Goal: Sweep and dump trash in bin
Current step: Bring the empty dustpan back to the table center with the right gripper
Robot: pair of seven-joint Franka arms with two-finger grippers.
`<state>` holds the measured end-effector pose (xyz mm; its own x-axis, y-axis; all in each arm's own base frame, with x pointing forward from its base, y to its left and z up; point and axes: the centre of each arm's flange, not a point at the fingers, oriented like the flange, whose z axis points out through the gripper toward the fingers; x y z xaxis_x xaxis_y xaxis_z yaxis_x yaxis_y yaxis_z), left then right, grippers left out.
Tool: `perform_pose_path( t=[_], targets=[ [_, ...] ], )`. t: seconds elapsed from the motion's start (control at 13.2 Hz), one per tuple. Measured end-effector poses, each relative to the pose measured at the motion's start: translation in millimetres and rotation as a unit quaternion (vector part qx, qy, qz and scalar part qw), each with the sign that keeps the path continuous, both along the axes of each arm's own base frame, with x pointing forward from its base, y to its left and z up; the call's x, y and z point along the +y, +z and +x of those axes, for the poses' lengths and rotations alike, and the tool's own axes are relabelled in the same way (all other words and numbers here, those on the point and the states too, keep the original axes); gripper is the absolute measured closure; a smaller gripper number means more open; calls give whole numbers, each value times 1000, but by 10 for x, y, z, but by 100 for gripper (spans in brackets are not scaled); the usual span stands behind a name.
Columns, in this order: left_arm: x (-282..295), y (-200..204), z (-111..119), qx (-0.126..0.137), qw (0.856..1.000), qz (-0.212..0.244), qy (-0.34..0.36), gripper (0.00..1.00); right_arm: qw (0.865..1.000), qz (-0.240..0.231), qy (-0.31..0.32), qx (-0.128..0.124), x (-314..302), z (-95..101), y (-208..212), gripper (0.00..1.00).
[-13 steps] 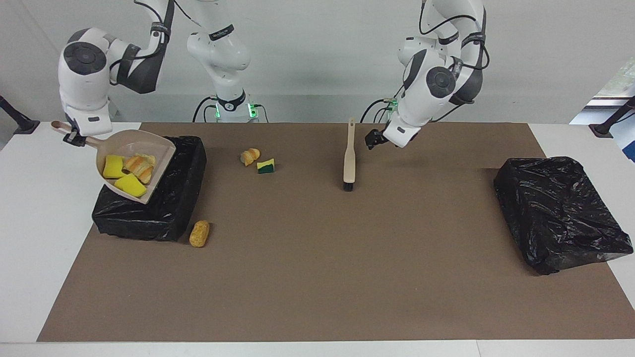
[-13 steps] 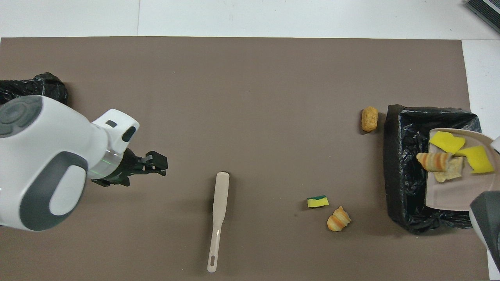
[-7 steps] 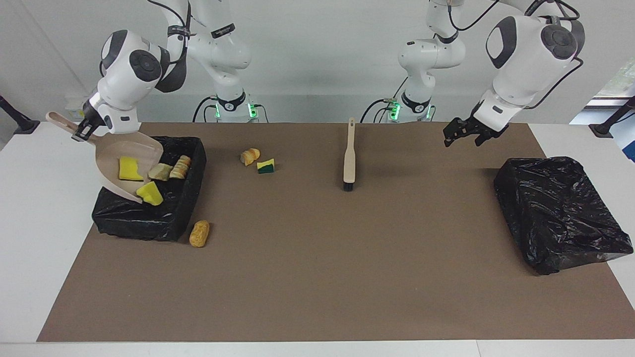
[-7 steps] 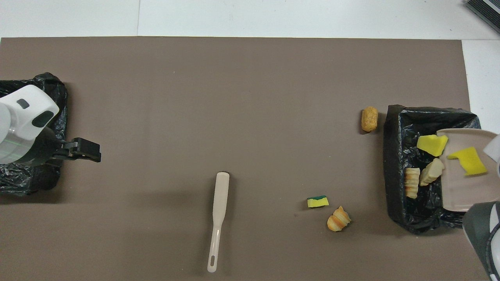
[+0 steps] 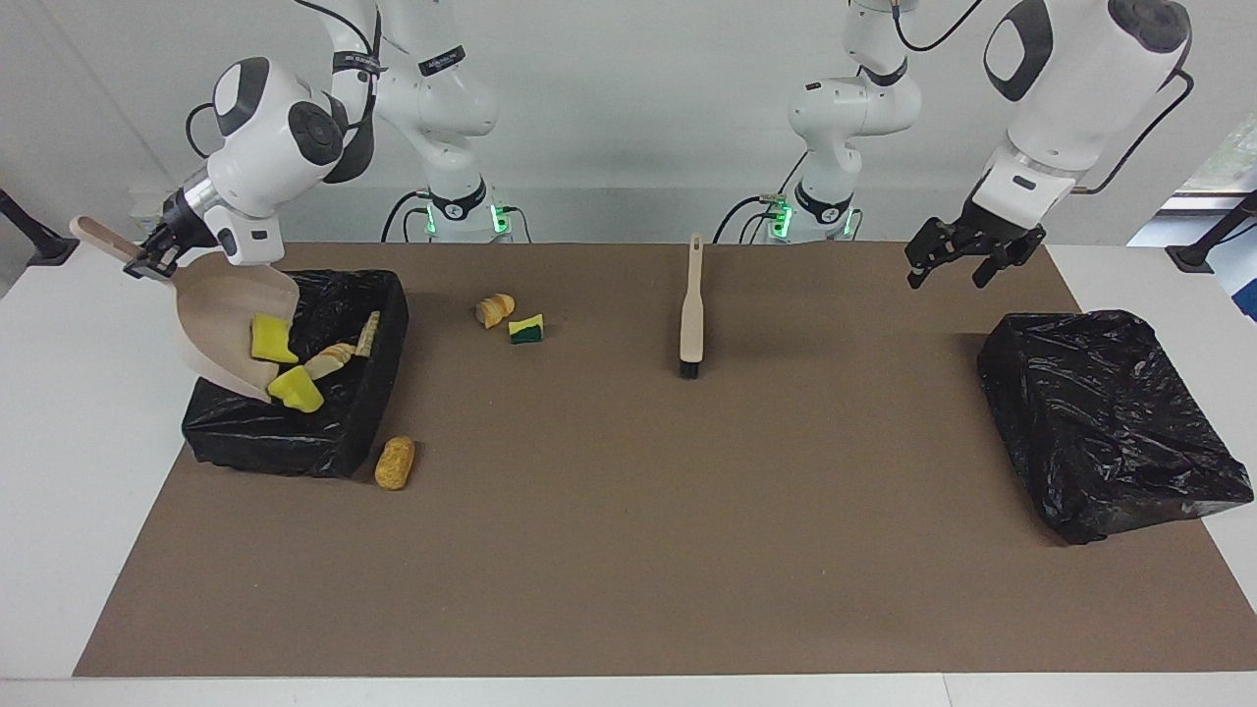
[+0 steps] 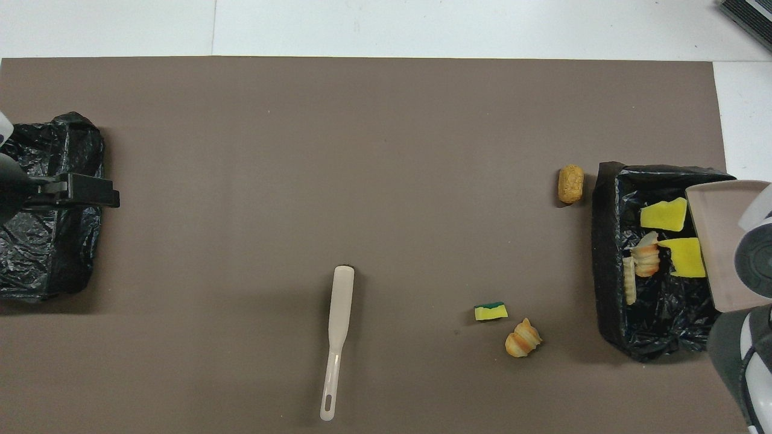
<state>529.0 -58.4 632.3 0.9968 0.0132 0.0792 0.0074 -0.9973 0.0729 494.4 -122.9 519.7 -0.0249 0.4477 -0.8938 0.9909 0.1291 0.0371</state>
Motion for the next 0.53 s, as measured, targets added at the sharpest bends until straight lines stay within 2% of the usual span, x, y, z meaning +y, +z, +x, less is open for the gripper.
perform_pose_path(
  t=[0.23,0.46,0.53],
  targets=[
    [222,2,-42,26,1000,6,-12,0,1000,-13,-7,-15,195,208,377,69],
    [405,-46,-28,35,998,7,-43,0,997,39,-58,-27,560,455,537,69],
    [405,-57,-24,37,998,7,-44,0,994,60,-77,-43,643,493,505,69]
  ],
)
